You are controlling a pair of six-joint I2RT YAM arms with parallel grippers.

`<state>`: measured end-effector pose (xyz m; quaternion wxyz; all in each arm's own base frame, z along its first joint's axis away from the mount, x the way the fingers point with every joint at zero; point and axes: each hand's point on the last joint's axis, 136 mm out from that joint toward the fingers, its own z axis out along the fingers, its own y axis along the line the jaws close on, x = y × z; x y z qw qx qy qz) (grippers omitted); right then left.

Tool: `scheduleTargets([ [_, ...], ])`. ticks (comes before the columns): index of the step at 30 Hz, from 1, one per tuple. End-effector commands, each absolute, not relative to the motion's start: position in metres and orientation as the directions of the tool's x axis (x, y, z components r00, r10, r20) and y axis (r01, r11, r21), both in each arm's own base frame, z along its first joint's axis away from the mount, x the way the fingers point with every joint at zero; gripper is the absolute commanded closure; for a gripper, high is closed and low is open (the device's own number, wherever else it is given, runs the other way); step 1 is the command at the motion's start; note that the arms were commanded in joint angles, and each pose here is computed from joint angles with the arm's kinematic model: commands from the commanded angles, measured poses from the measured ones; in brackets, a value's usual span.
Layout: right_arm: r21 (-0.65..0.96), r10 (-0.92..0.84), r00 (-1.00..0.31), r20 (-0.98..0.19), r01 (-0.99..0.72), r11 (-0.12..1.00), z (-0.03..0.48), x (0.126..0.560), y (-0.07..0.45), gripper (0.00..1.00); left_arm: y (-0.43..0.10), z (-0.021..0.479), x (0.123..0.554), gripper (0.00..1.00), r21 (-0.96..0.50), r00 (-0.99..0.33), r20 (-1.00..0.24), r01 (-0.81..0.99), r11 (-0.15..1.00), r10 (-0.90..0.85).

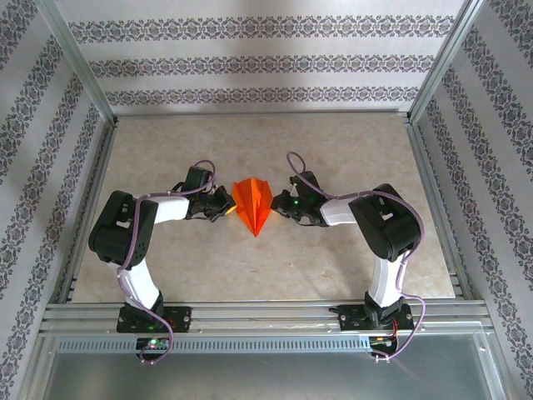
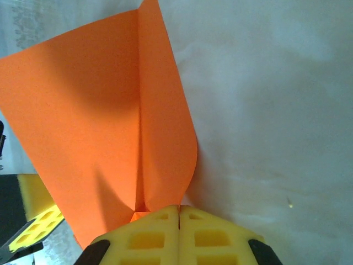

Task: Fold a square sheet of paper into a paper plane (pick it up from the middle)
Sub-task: Move the paper plane to the top-center of the table.

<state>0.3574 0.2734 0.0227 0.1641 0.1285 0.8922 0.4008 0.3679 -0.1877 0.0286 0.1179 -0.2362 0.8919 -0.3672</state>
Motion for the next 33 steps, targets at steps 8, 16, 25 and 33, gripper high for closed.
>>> scheduleTargets([
  [8,0.769,0.346,-0.924,-0.160,0.103,0.631,0.021,0.358,0.277,1.00,-0.193,0.040,0.366,0.84,-0.718,-0.869,-0.023,-0.329,0.613,-0.494],
  [16,0.775,0.334,-0.932,-0.140,0.107,0.623,0.018,0.359,0.282,1.00,-0.198,0.066,0.351,0.67,-0.754,-0.908,-0.088,-0.207,0.623,-0.409],
  [25,0.773,0.333,-0.933,-0.137,0.109,0.624,0.016,0.359,0.282,1.00,-0.213,0.072,0.329,0.64,-0.792,-0.934,-0.105,-0.130,0.597,-0.342],
  [33,0.770,0.333,-0.933,-0.135,0.112,0.628,0.015,0.358,0.281,1.00,-0.229,0.061,0.328,0.61,-0.786,-0.954,-0.086,-0.113,0.607,-0.289],
])
